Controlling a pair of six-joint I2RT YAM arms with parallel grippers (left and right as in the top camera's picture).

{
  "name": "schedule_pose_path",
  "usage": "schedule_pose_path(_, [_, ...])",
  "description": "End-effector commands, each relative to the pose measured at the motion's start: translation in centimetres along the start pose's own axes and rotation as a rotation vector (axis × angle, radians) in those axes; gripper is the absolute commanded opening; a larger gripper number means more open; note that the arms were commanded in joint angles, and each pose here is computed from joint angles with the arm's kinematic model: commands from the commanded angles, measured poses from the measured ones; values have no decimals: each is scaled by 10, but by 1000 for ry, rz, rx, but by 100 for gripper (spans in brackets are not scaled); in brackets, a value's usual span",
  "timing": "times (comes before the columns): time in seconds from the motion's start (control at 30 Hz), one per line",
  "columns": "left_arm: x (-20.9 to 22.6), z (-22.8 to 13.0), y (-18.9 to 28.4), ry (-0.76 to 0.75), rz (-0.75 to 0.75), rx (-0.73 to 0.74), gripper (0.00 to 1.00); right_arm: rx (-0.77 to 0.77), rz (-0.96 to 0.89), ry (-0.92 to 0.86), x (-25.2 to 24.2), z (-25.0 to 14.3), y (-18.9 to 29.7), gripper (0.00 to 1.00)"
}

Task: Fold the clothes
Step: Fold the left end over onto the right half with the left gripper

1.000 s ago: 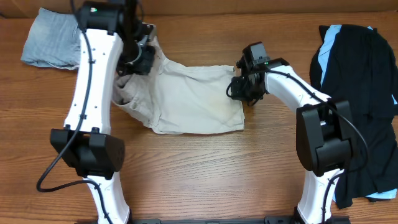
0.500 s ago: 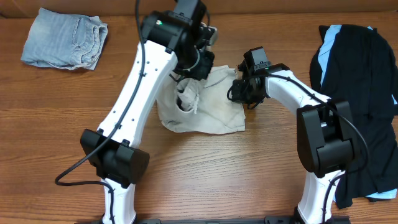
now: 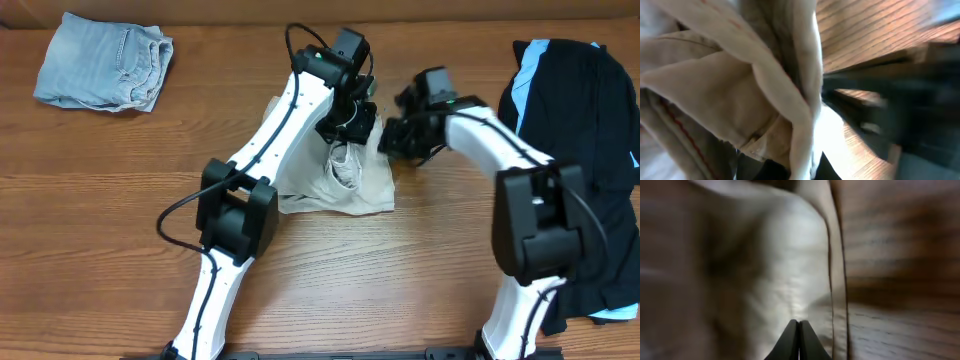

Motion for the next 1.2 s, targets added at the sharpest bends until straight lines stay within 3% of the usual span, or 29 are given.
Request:
schedule_pose_path(0.0, [-10,5,-11,3,-103,3,12,-242,190,69,31,28,112,4])
schedule_pose_path(0.03, [-9,5,-12,2,-100,2,17,-278,193,65,30,30,129,4])
schedule_pose_path(0.1, [-9,7,-12,-2,-102,-7,54,-355,193,48,23,30,165,4])
schedule_pose_path(0.13, [-9,8,-12,-4,-104,-15,77,-401,189,30,15,27,188,4])
schedule_pose_path(0.17, [-10,8,-11,-6,-105,-19,92,-420,185,19,12,25,199,4])
schedule_pose_path(0.2, [-10,9,-11,-9,-106,-25,100,-439,178,1,7,20,213,4])
schedule_pose_path(0.37, [-4,14,20,-103,-25,-80,100,-431,153,11,2,9,225,4])
schedule_pose_path(0.43, [4,11,66,-120,81,-109,100,-417,144,5,1,7,224,5])
schedule_pose_path(0.6, [-4,-6,150,-190,153,-213,100,-425,142,8,1,8,224,7])
schedule_pose_path(0.67, [-3,-8,153,-188,179,-213,86,-422,141,7,1,7,224,8])
schedule_pose_path(0.77, [5,-7,128,-171,190,-137,9,-419,140,5,1,7,224,8])
schedule_pose_path(0.8, [9,-6,115,-163,199,-100,4,-417,140,3,0,7,224,8])
schedule_pose_path(1.03, [18,-10,35,-158,181,72,4,-408,110,-15,-2,5,222,9])
schedule_pose_path(1.17, [3,-14,-16,-193,6,91,4,-405,55,-41,-7,3,221,10])
Point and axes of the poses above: each gripper's point midway between its finger pads, its own y axis back along the fingers, its own x axis along the line the jaws close on, z = x × y, the point moved 10 cm from there along y, back along the fingers, and after that the axes turned 6 degrees about -y, right-handed, at the moved point
